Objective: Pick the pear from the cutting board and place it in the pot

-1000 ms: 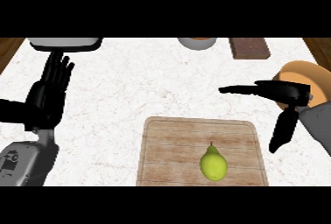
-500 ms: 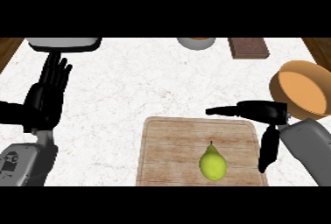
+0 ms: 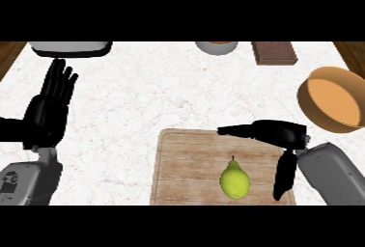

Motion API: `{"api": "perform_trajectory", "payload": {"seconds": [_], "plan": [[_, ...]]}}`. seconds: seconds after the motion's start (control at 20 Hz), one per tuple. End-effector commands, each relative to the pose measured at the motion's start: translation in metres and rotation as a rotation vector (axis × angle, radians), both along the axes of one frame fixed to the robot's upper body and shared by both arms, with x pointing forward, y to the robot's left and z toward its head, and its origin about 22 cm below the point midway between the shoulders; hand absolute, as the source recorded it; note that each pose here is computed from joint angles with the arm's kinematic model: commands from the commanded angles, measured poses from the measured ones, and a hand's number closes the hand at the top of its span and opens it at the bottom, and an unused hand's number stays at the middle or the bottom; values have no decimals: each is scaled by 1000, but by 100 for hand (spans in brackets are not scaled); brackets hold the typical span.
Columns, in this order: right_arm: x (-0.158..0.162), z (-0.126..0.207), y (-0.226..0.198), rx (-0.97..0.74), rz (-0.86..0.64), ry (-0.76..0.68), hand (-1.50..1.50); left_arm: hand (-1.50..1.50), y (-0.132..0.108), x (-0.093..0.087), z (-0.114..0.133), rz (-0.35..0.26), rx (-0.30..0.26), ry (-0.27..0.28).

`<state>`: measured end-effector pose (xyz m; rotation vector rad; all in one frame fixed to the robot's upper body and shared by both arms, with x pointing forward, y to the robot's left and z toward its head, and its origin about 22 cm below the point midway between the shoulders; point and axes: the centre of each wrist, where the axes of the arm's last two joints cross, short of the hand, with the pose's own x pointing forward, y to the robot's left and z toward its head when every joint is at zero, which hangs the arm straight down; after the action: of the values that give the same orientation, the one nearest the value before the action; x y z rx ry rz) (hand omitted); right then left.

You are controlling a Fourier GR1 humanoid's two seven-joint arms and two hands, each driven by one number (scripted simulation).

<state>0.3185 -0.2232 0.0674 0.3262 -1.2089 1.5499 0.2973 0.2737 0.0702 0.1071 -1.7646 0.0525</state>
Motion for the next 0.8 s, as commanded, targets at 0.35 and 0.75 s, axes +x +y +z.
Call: {"api": "perform_trajectory", "payload": {"seconds": [0.35,0.75], "plan": [[-13,-51,34,-98,-18,-16,-150,0,-7,-1,13,-3,-11,14],[-17,-68,40,-72,-1,-1,-150,0,-22,15,14,5,19,-2]]}}
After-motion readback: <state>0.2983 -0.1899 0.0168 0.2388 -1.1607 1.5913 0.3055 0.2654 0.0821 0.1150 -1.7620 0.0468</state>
